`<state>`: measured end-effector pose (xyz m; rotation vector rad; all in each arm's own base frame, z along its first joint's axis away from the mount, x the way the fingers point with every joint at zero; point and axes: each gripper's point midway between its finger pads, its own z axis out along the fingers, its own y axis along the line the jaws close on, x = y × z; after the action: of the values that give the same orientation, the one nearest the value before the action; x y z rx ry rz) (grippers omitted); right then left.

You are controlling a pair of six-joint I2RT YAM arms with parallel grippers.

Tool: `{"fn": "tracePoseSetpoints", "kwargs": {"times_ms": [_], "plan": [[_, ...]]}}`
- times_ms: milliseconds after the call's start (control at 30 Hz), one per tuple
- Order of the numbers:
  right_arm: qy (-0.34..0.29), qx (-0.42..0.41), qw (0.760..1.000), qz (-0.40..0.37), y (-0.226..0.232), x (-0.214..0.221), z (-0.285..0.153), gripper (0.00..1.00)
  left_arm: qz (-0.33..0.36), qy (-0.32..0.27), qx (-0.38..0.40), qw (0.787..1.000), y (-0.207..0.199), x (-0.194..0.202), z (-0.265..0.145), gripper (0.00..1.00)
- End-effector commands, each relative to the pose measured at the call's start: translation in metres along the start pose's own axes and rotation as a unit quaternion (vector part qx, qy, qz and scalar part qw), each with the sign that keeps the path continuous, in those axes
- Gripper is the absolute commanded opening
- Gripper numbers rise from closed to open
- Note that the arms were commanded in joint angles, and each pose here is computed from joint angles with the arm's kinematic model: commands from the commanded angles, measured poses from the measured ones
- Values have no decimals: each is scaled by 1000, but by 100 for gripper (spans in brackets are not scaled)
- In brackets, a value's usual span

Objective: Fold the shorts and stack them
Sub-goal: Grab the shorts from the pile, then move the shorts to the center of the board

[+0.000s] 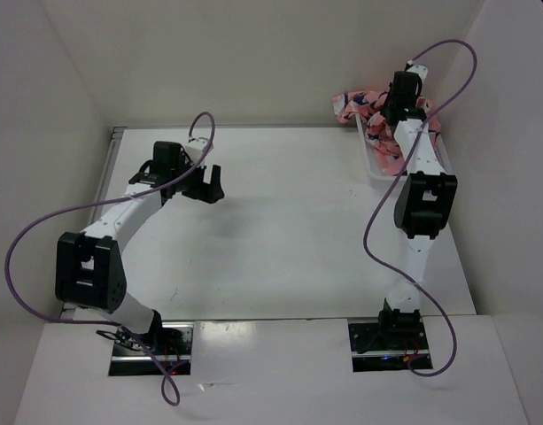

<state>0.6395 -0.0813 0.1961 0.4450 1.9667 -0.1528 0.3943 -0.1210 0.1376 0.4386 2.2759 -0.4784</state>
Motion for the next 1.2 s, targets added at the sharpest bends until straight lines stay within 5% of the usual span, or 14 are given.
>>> {"fn": "tracePoseSetpoints", "kwargs": {"times_ms": [0,233,367,467,533,767,833,933,967,1000,1167], "plan": [[-151,14,988,37,14,-135,-108,0,31,-79,-22,996,-2,-43,-30,100],[-252,-5,967,26,42,-189,-242,0,50,-140,-64,987,-5,-46,-71,100],[-369,-65,927,-6,76,-246,-345,0,62,-174,-61,981,-17,-48,-97,100],[-423,-178,888,-21,122,-269,-426,0,68,-192,-55,978,-22,-48,-111,100],[-407,-286,867,4,146,-274,-460,0,70,-208,-57,974,-23,-51,-123,100],[-268,-384,881,64,196,-215,-426,5,59,-237,-90,966,-4,-53,-154,100],[-208,-377,900,67,213,-175,-386,18,55,-237,-94,965,1,-52,-156,100],[-136,-364,921,35,237,-115,-329,67,52,-239,-95,965,6,-52,-158,100],[-113,-359,926,17,243,-97,-312,91,47,-234,-95,967,8,-51,-158,100],[-103,-355,929,7,248,-93,-304,99,43,-221,-87,970,8,-46,-152,100],[-76,-344,921,-166,243,-35,-268,99,9,-143,-17,990,-14,-14,-139,100]]}}
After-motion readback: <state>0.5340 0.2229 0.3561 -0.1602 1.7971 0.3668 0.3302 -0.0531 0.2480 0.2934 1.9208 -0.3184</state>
